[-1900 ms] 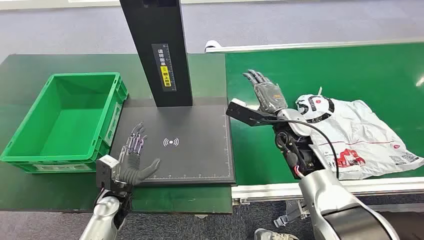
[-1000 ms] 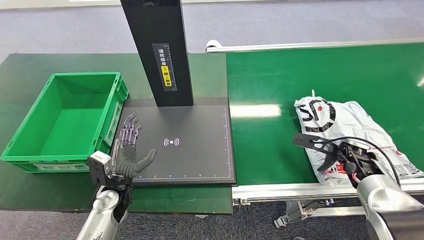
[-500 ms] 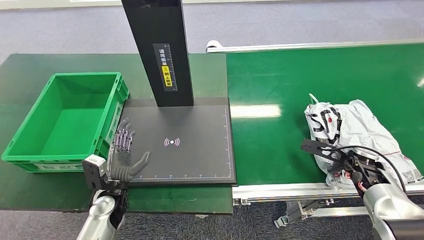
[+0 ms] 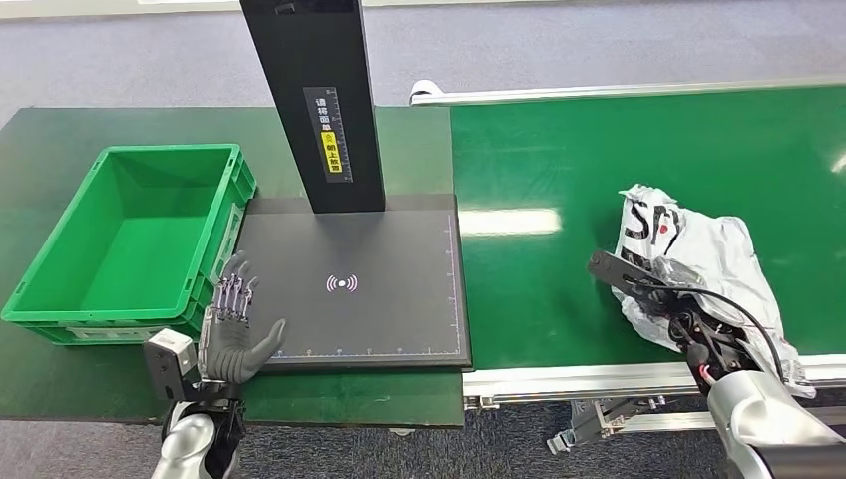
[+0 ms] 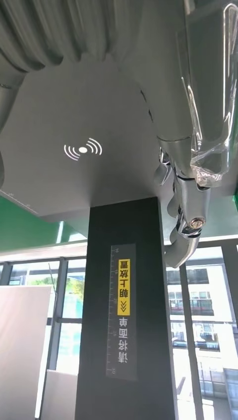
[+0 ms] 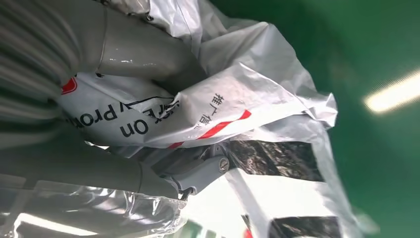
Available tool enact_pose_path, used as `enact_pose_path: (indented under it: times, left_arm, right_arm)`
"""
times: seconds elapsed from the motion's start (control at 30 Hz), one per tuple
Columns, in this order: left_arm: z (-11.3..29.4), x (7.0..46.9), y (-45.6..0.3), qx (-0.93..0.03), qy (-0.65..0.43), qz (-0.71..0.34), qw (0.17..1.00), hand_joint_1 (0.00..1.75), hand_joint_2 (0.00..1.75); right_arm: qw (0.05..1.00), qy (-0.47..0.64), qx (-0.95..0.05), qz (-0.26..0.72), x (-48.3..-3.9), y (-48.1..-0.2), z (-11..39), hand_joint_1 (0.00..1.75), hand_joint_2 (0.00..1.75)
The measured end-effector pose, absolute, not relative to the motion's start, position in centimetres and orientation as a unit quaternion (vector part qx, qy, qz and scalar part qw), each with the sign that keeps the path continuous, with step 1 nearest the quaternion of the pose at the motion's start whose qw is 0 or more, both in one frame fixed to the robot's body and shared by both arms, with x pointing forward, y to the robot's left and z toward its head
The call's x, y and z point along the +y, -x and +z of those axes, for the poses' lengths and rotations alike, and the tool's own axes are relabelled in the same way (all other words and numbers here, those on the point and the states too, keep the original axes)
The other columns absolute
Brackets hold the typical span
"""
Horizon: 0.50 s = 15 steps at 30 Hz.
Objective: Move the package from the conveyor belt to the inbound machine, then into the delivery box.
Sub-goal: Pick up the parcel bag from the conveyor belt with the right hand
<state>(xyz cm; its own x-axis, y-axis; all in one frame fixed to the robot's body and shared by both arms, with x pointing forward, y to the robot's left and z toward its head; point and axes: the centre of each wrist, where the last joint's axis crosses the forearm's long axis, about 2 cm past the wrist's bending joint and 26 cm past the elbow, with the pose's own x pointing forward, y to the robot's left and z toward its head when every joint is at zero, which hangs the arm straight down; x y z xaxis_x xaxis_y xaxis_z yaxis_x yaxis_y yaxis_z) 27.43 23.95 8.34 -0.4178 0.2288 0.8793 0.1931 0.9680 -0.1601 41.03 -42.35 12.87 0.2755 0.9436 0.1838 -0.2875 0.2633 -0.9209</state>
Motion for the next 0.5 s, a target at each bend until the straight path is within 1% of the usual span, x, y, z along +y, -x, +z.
enact_pose_path:
  times: [0.13,0.3,0.4,0.5]
  left_arm:
    - [8.7,24.3,-26.5,-0.85,0.099,0.026,0.517,0.0,1.75]
    - [9.8,24.7,-25.9,-0.866,0.055,0.044,0.495,0.0,1.75]
    - [10.6,24.7,-26.0,-0.88,0.038,0.051,0.47,0.0,1.75]
    - [11.6,24.8,-26.1,-0.894,0.019,0.067,0.442,0.0,1.75]
  right_arm:
    - [0.61,0.427,-0.54,0.392,-40.2,-41.7,14.1,1.75,1.75]
    - [0.472,0.441,-0.696,0.313,-36.7,-41.8,16.7,1.75,1.75]
    - [0.383,0.437,-0.763,0.281,-34.4,-40.9,17.9,1.75,1.75]
    - [0.289,0.424,-0.812,0.278,-31.5,-39.6,19.1,1.75,1.75]
